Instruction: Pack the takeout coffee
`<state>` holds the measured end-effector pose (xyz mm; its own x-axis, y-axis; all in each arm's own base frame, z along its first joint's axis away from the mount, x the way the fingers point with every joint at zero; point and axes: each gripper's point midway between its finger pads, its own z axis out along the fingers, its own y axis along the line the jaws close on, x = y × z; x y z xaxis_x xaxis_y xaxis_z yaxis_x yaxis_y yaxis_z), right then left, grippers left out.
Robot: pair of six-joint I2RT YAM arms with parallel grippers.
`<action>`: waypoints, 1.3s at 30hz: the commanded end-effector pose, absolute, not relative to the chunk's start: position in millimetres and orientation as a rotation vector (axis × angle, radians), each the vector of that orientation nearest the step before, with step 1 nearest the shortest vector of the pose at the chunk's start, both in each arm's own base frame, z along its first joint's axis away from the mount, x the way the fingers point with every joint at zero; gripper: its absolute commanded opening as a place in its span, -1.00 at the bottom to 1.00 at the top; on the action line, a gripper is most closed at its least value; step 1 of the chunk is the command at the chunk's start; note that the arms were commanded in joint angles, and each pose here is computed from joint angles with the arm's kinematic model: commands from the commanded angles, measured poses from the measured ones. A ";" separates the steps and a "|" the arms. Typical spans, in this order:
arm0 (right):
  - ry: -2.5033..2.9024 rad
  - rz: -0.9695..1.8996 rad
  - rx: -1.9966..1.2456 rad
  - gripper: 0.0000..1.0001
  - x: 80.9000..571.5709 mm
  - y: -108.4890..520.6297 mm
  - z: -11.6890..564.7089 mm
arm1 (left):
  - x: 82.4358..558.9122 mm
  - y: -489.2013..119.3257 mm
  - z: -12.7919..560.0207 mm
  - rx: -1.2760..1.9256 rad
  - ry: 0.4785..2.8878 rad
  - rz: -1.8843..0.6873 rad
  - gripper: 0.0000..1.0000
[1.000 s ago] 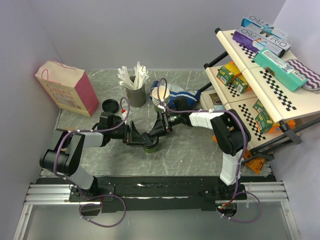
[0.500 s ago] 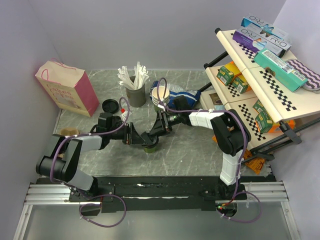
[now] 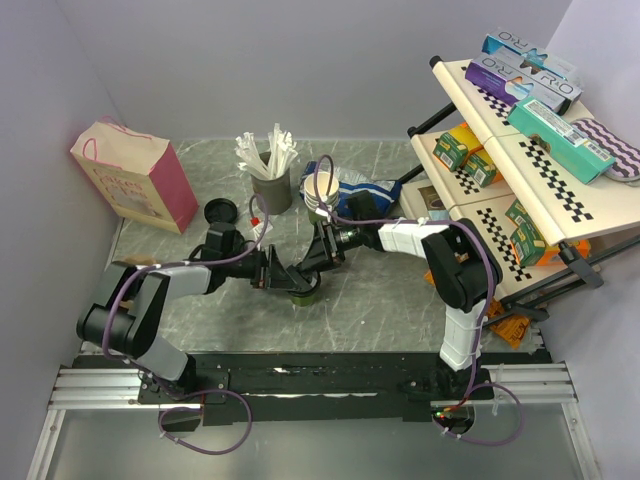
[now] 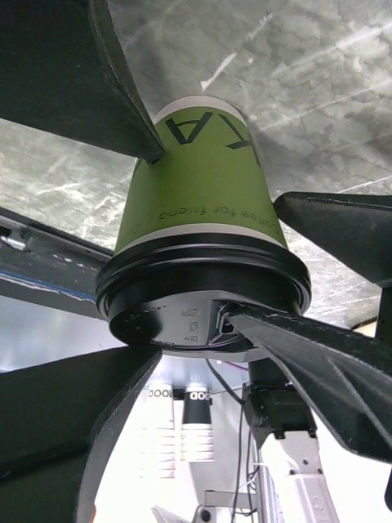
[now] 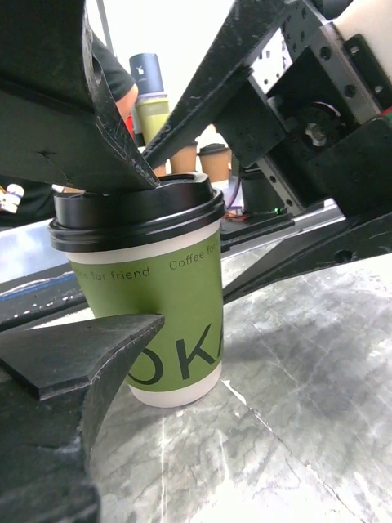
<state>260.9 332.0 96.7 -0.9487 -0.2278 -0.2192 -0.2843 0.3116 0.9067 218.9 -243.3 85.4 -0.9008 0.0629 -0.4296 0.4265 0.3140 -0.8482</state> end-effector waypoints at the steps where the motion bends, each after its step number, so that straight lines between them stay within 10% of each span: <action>1: 2.692 1.493 -0.308 0.25 267.2 316.0 43.3 | 196.8 -234.9 2.5 0.362 2.598 -1.272 0.99; 17: 2.629 1.603 -0.282 0.26 275.1 311.3 49.8 | 208.1 -229.2 -32.4 0.256 2.693 -0.875 0.88; 39: 2.328 1.745 -0.437 0.65 294.8 288.1 132.4 | 236.4 -291.2 99.4 0.528 2.179 -1.446 0.99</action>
<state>287.4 297.8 108.2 -0.9618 -0.1293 -0.2413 -0.2692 0.2858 0.9197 232.3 -291.2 99.1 -0.8112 0.0391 -0.5834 0.5507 0.3867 -0.7397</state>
